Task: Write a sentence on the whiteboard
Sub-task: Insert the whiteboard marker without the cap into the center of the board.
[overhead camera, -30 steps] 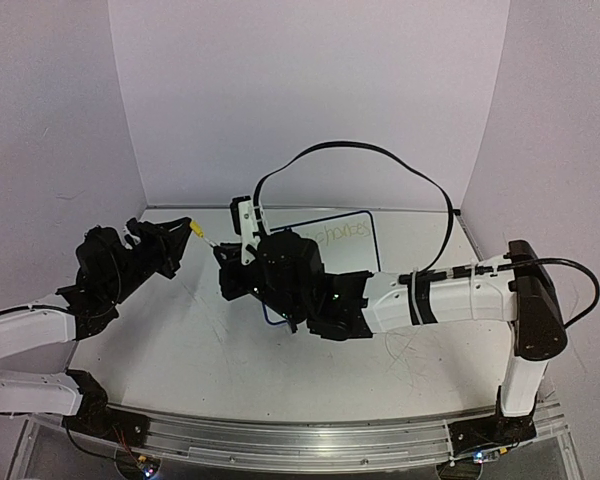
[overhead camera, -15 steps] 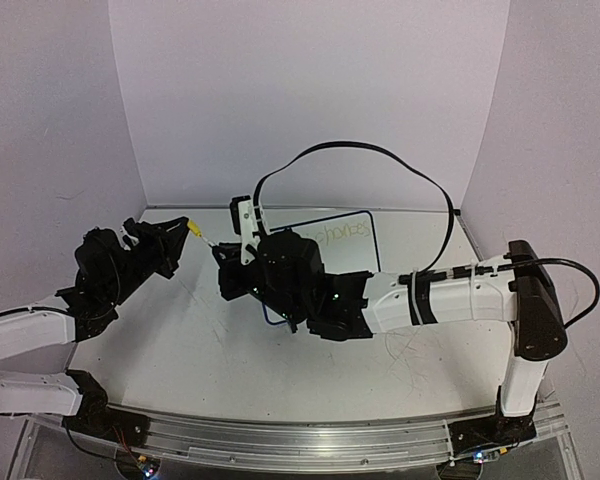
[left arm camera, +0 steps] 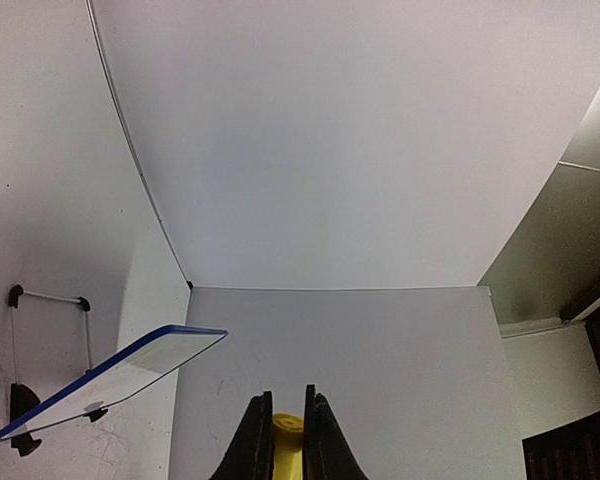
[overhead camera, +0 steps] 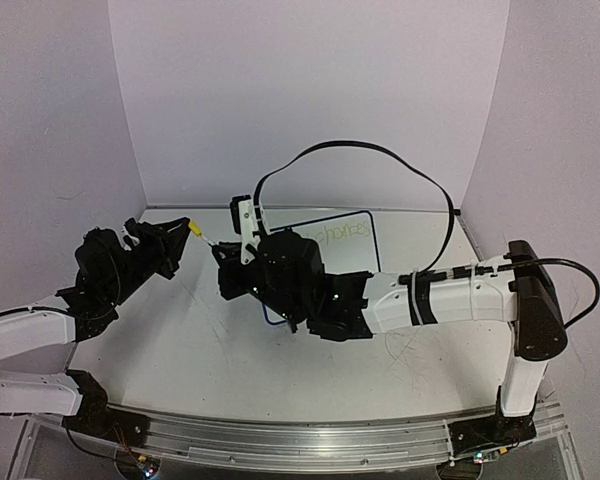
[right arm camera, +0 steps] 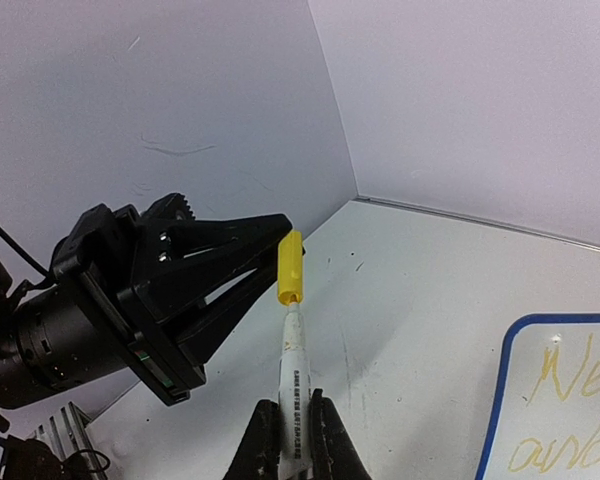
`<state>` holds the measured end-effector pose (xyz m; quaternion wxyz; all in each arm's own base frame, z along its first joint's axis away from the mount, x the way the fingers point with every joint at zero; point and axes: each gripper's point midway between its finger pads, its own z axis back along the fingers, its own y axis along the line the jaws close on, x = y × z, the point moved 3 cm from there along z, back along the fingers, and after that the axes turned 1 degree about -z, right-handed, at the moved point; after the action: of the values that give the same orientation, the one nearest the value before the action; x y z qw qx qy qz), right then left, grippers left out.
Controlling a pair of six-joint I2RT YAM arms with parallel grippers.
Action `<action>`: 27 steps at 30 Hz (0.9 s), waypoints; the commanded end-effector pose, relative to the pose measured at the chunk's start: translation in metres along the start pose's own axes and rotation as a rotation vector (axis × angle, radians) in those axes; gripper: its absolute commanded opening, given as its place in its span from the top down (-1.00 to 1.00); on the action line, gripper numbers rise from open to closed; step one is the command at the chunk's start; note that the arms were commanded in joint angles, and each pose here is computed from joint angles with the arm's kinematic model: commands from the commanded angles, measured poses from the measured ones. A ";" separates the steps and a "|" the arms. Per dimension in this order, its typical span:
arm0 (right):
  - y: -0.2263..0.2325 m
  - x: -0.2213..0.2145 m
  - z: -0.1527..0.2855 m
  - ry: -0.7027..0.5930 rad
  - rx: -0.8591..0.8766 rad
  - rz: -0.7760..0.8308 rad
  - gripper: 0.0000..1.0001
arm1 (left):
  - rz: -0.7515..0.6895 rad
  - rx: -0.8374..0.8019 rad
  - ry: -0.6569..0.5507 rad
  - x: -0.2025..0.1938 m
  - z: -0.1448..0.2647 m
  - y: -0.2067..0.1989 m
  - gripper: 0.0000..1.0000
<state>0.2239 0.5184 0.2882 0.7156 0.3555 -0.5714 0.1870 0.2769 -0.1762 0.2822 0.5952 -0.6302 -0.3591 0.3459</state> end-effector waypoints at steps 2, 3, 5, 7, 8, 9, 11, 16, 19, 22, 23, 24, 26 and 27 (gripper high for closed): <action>0.008 0.018 -0.004 -0.063 -0.001 -0.028 1.00 | 0.006 -0.048 0.029 -0.004 0.001 -0.013 1.00; 0.007 0.017 -0.005 -0.063 -0.006 -0.025 1.00 | 0.008 -0.047 0.031 -0.005 0.001 -0.013 1.00; 0.008 0.016 -0.009 -0.066 -0.012 -0.019 1.00 | 0.011 -0.051 0.034 -0.005 0.001 -0.014 1.00; 0.009 0.016 -0.011 -0.072 -0.013 -0.016 1.00 | 0.010 -0.055 0.037 -0.006 0.001 -0.016 1.00; 0.009 0.016 -0.013 -0.075 -0.014 -0.013 1.00 | 0.011 -0.057 0.039 -0.006 0.001 -0.016 1.00; 0.009 0.015 -0.015 -0.079 -0.021 -0.007 1.00 | 0.011 -0.058 0.039 -0.006 0.001 -0.017 1.00; 0.008 0.014 -0.019 -0.093 -0.036 0.003 1.00 | 0.009 -0.062 0.040 -0.007 0.001 -0.018 1.00; 0.003 0.015 -0.030 -0.172 -0.103 0.038 1.00 | 0.010 -0.062 0.042 -0.008 0.001 -0.017 1.00; 0.004 0.015 -0.040 -0.222 -0.129 0.081 1.00 | 0.003 -0.066 0.052 -0.011 -0.001 -0.018 1.00; 0.005 0.017 -0.048 -0.260 -0.158 0.103 1.00 | 0.000 -0.055 0.067 -0.014 -0.003 -0.014 1.00; 0.007 0.017 -0.051 -0.266 -0.149 0.111 1.00 | 0.001 -0.056 0.072 -0.015 -0.004 -0.013 1.00; 0.008 0.019 -0.052 -0.271 -0.136 0.111 1.00 | -0.002 -0.057 0.077 -0.016 -0.004 -0.013 1.00; 0.009 0.023 -0.054 -0.275 -0.090 0.088 1.00 | -0.013 -0.060 0.086 -0.018 -0.004 -0.014 1.00; 0.009 0.024 -0.055 -0.273 -0.056 0.073 1.00 | -0.019 -0.063 0.090 -0.020 -0.004 -0.015 1.00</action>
<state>0.2500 0.5606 0.2735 0.6728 0.2896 -0.6616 0.1602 0.2841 -0.1721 0.2766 0.5907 -0.6172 -0.3714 0.3635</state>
